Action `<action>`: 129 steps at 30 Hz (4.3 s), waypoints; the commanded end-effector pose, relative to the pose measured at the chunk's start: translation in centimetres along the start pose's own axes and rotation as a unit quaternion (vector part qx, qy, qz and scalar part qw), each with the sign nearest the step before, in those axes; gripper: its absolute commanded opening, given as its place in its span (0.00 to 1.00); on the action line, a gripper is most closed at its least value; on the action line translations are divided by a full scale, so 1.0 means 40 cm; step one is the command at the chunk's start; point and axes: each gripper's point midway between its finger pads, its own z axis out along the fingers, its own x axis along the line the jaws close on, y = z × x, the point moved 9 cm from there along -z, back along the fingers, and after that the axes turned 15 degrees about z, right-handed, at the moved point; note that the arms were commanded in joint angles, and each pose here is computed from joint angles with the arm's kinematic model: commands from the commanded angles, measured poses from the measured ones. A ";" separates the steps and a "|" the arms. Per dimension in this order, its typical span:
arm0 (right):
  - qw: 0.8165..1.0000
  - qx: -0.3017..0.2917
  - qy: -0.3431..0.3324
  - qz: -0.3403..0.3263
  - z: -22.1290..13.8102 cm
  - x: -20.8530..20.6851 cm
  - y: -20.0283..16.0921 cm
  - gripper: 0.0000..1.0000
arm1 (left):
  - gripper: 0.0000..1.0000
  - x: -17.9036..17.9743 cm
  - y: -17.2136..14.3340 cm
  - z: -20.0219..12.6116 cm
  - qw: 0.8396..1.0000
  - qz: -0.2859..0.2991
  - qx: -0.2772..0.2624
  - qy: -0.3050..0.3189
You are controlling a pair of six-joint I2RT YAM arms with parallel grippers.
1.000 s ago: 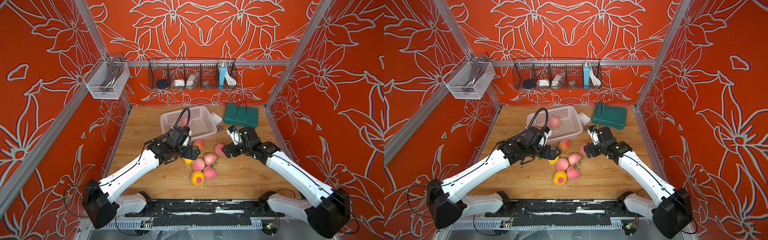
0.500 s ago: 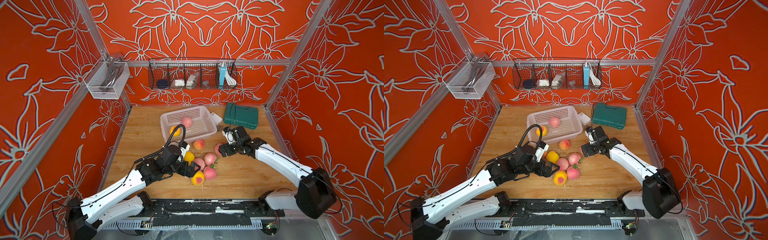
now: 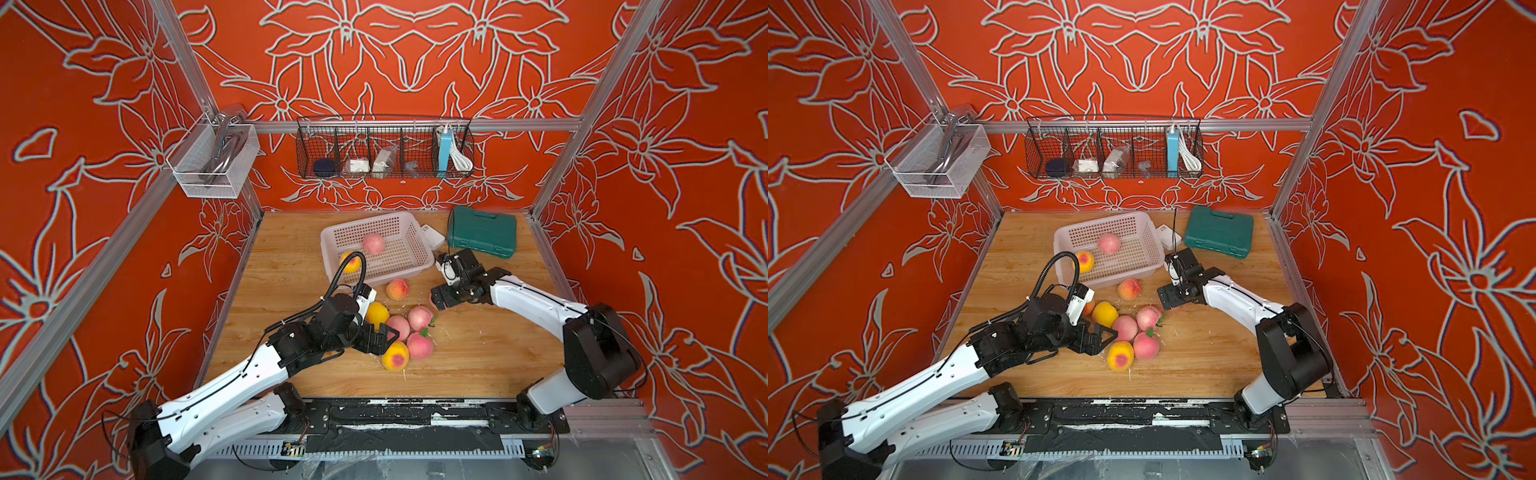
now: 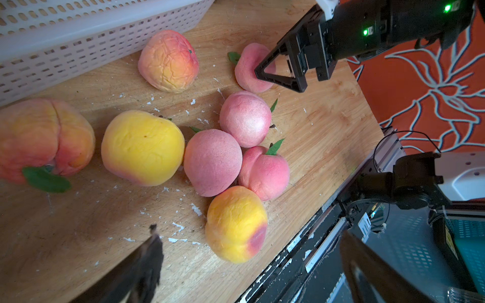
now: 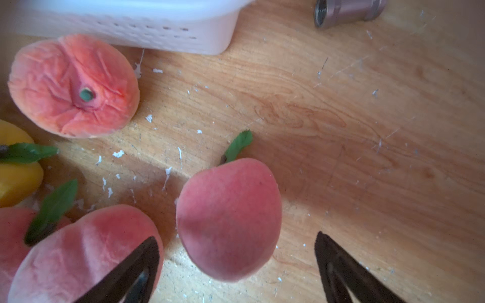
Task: Put the peaches into the basket
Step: Pick up the peach from the center of the board, then place the peach in the basket.
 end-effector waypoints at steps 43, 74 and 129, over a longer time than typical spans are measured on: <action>0.998 0.059 -0.003 -0.018 0.073 0.001 0.008 0.79 | 0.98 0.018 0.022 0.002 0.999 -0.004 -0.020 0.038; 0.993 -0.062 0.076 -0.073 -0.250 0.099 0.175 0.70 | 0.99 0.114 0.037 -0.032 0.994 -0.071 -0.006 0.087; 0.990 -0.083 0.041 -0.105 0.227 0.256 0.538 0.73 | 0.99 0.201 0.111 -0.039 0.987 -0.126 -0.023 0.096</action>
